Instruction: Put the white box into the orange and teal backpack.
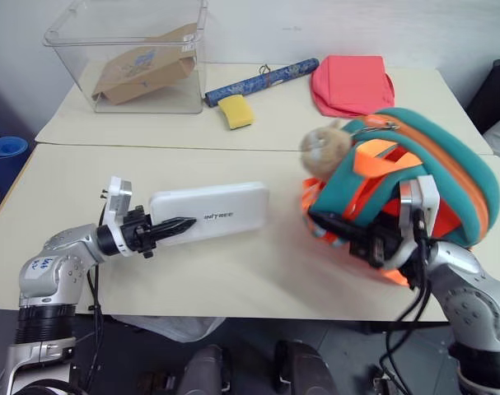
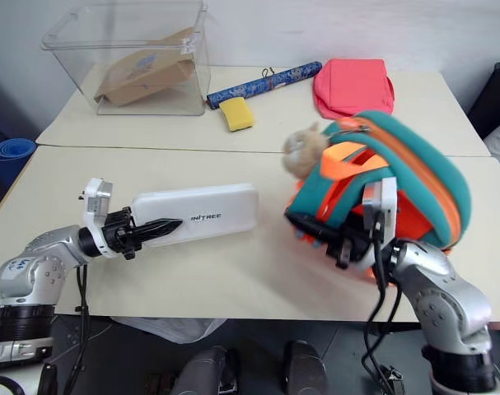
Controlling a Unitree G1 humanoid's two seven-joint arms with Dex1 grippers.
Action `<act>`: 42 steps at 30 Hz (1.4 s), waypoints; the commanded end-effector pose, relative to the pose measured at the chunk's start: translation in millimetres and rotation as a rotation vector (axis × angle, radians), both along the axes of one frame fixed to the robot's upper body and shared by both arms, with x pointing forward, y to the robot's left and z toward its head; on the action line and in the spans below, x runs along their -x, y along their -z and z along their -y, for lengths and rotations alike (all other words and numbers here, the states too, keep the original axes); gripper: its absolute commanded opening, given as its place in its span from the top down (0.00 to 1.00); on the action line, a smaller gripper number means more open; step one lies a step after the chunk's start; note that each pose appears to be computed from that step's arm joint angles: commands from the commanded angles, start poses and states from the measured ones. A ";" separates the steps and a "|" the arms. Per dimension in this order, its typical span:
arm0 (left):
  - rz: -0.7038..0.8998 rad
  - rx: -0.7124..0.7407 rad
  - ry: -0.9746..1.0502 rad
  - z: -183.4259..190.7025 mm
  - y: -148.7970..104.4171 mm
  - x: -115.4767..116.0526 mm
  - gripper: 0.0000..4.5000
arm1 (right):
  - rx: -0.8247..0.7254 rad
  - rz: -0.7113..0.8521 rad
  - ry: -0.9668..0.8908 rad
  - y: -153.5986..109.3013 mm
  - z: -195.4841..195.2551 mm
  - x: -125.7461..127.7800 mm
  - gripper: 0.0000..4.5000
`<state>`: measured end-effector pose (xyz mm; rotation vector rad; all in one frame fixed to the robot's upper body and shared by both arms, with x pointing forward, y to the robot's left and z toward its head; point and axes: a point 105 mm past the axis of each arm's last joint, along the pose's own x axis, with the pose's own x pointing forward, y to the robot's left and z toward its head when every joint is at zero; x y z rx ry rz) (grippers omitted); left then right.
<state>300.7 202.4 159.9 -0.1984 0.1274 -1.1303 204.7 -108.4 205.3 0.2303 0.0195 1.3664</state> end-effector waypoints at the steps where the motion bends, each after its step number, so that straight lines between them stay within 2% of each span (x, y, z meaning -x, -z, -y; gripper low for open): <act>1: 0.067 0.016 -0.005 -17.8 -23.1 4.8 0.73 | 0.066 -0.101 -0.108 -0.7 6.8 33.5 0.98; 3: 0.088 0.066 0.012 -22.6 -41.5 12.3 0.73 | 0.146 -0.164 -0.060 8.2 27.5 35.0 0.98; 6: 0.147 0.197 0.042 -20.0 -78.8 20.8 0.73 | 0.207 -0.198 0.006 7.4 54.6 32.4 0.98; 10: 0.198 0.220 0.149 8.0 -94.9 30.3 0.73 | 0.231 -0.179 0.065 2.7 71.3 23.9 0.98; 14: 0.253 0.171 0.304 43.2 -105.1 40.8 0.73 | 0.220 -0.140 0.065 3.9 66.6 15.0 0.98; 17: 0.283 0.107 0.357 60.6 -103.8 38.0 0.73 | 0.215 -0.128 0.056 5.6 62.2 11.1 0.98; 23: 0.407 -0.075 0.364 97.7 -92.9 13.9 0.73 | 0.212 -0.123 0.048 7.9 58.6 10.1 0.98; 29: 0.495 -0.300 0.468 165.6 -86.3 2.4 0.73 | 0.206 -0.122 0.048 9.3 56.6 9.3 0.98; 35: 0.552 -0.311 0.494 255.4 -76.8 -15.5 0.73 | 0.198 -0.115 0.042 14.4 48.5 7.1 0.98; 38: 0.572 -0.273 0.519 275.7 -73.8 -15.9 0.73 | 0.191 -0.103 0.046 14.4 46.0 6.8 0.98; 40: 0.561 -0.229 0.509 274.4 -76.5 -18.2 0.57 | 0.183 -0.091 0.059 13.4 45.4 5.7 1.00; 42: 0.564 -0.179 0.504 265.4 -81.7 -19.2 0.45 | 0.172 -0.080 0.079 12.3 45.6 3.9 1.00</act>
